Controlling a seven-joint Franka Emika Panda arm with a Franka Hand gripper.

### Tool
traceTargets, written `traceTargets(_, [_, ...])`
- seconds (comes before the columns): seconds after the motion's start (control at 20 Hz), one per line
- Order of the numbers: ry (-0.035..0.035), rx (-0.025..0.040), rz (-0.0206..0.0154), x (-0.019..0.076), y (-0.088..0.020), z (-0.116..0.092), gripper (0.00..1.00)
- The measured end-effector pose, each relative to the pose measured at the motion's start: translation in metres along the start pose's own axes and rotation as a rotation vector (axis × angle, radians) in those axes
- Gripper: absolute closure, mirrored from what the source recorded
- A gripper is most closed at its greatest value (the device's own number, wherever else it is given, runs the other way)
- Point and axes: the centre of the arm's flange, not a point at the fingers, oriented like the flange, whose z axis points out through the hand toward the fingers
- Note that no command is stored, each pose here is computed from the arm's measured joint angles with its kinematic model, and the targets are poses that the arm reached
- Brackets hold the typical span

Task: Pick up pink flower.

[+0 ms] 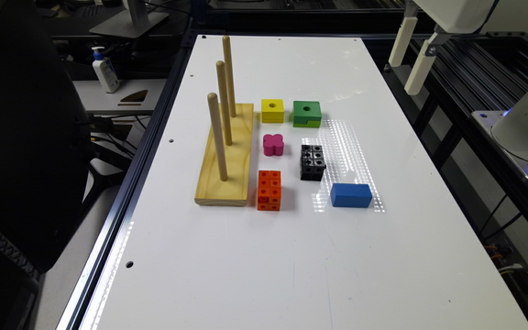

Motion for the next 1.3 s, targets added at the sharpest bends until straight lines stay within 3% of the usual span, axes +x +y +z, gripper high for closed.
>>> traceTargets(0.75, [0.0024, 0.001, -0.0021, -0.0004, -0.0005, -0.0007, 0.0])
traceTargets(1.3, [0.0185, 0.0158, -0.0052, 0.0045, -0.0068, -0.0099, 0.0])
